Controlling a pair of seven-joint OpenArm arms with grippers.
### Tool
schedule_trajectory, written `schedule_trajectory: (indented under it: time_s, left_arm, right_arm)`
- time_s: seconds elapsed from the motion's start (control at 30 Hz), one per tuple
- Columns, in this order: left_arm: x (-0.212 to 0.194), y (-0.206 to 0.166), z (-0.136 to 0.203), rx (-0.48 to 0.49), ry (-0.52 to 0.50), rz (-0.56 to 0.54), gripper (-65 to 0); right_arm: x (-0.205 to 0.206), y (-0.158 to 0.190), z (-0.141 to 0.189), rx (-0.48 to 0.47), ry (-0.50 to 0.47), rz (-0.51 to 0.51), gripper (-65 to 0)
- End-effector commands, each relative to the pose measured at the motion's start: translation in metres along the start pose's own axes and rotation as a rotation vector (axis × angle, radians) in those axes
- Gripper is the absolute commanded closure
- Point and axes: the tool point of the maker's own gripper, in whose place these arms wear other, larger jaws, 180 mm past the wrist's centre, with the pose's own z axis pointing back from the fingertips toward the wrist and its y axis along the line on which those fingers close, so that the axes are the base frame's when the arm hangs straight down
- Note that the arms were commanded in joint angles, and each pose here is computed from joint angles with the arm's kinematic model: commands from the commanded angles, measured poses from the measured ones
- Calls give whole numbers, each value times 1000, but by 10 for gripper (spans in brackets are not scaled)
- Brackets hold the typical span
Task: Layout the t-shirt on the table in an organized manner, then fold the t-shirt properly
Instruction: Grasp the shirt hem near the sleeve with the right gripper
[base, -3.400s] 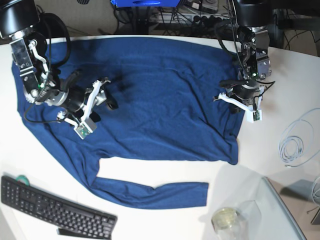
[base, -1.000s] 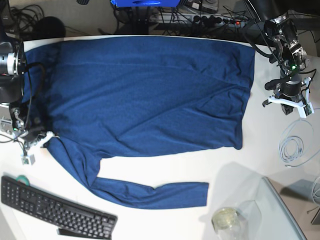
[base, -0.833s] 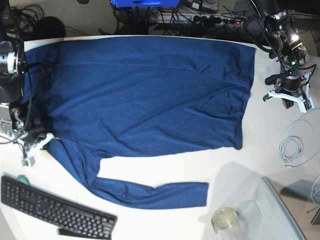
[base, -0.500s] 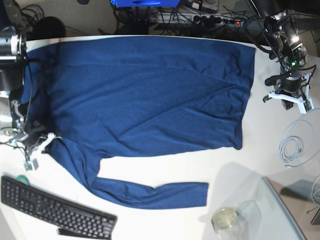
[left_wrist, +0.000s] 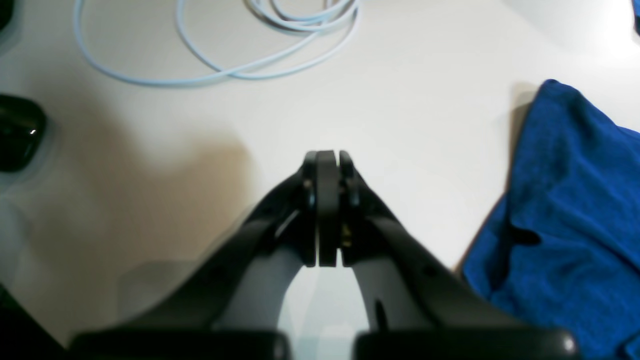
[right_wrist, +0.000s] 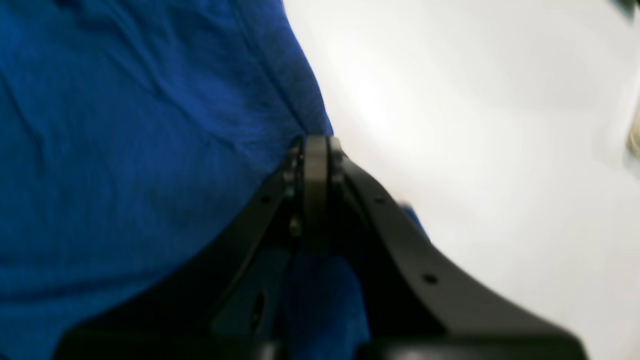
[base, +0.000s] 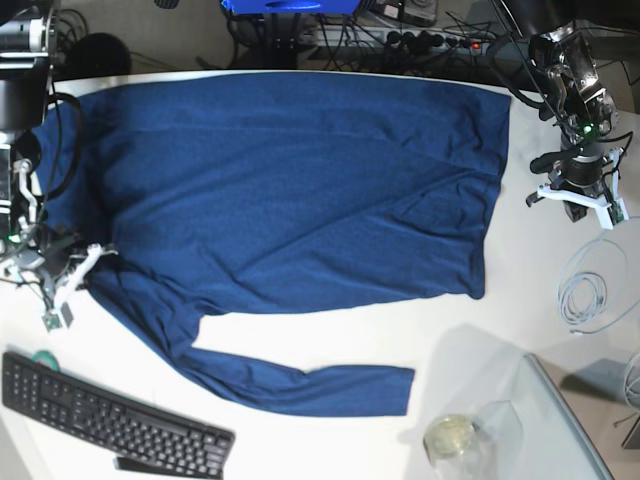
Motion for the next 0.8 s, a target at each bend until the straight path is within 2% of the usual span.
schedule_trajectory:
  time_s: [0.0, 0.3, 0.33, 0.4, 0.5, 0.57, 0.67, 0.77]
  left_arm:
    - [15, 2, -2, 1, -46, -8, 0]
    - [3, 0, -11, -1, -9, 18, 0]
    - [3, -1, -11, -1, -8, 19, 0]
    - [4, -1, -11, -1, -10, 17, 0]
    - [4, 0, -11, 1, -10, 12, 0]
    - [4, 1, -11, 4, -10, 13, 0]
    - [8, 5, -12, 6, -16, 7, 0]
    - [9, 6, -12, 8, -18, 7, 0]
  right_arm:
    - [17, -5, 6, -11, -38, 13, 0]
    - [-26, 22, 4, 35, 116, -10, -18]
    - [-27, 23, 5, 37, 130, -9, -45]
    - [-23, 23, 7, 33, 128, -5, -141]
    - [-5, 18, 12, 18, 74, -9, -311]
    - [14, 13, 14, 8, 36, -13, -392]
    - [46, 11, 4, 17, -17, -38, -396]
    - [56, 3, -18, 36, 5, -96, -398]
